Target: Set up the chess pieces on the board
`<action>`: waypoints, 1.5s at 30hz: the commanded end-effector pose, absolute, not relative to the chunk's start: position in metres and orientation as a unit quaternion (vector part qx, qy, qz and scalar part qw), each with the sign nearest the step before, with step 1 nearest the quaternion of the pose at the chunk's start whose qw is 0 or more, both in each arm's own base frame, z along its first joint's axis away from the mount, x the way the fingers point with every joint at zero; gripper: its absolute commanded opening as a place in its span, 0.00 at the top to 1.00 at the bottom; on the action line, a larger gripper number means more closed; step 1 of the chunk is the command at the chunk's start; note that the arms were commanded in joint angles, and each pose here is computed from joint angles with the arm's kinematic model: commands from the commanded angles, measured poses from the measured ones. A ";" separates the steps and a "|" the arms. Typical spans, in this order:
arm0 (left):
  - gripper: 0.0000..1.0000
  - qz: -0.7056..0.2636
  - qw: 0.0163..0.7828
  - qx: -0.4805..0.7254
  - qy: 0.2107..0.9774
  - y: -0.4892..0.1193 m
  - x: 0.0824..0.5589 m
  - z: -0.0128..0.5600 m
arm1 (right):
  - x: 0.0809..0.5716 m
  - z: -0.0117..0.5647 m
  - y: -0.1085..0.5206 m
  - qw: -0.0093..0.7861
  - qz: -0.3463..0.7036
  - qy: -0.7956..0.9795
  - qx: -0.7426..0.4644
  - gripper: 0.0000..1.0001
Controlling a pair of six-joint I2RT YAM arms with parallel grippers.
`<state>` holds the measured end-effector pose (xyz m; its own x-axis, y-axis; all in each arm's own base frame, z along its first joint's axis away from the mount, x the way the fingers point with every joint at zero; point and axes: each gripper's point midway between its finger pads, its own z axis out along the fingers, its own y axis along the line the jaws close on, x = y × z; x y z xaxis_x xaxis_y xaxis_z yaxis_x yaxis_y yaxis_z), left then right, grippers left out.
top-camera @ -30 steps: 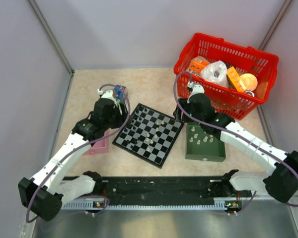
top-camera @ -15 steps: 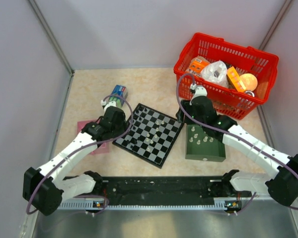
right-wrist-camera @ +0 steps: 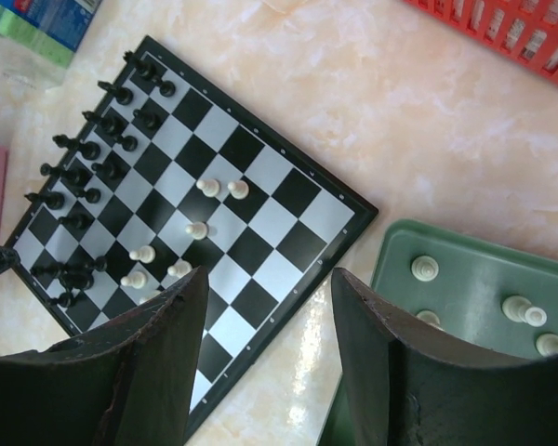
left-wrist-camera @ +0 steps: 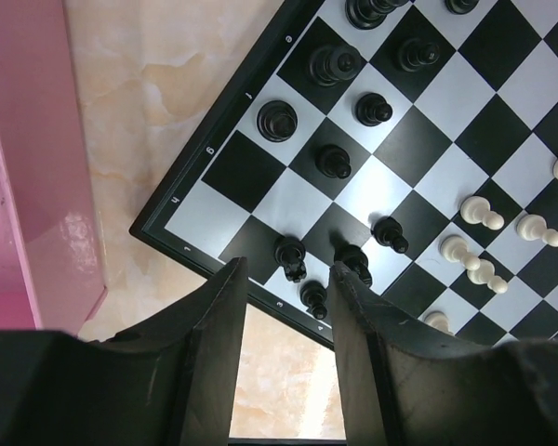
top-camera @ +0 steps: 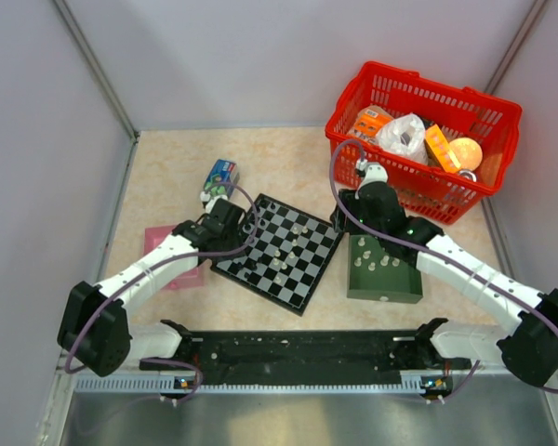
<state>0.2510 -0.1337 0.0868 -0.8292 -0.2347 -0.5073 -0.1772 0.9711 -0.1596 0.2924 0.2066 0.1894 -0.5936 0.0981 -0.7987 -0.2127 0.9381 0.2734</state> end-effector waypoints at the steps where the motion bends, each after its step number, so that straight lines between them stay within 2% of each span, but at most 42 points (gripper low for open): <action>1: 0.55 -0.064 0.279 -0.111 0.952 -0.140 0.258 0.088 | 0.294 0.200 0.206 0.464 0.183 0.866 -0.020 0.44; 26: 0.62 -0.059 0.238 -0.105 0.964 -0.143 0.247 0.051 | 0.295 0.192 0.210 0.455 0.185 0.871 -0.021 0.44; 39: 0.89 -0.040 0.242 -0.112 0.963 -0.135 0.246 0.050 | 0.296 0.193 0.209 0.455 0.185 0.871 -0.020 0.44; 45: 0.90 0.017 0.247 -0.125 0.961 -0.115 0.247 0.051 | 0.295 0.189 0.209 0.452 0.184 0.873 -0.021 0.44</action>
<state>0.2442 -0.1298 0.0494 -0.8626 -0.2266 -0.4523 -0.2002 0.9740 -0.1061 0.2918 0.2068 0.1874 -0.6008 0.1123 -0.7914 -0.2020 0.9366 0.2862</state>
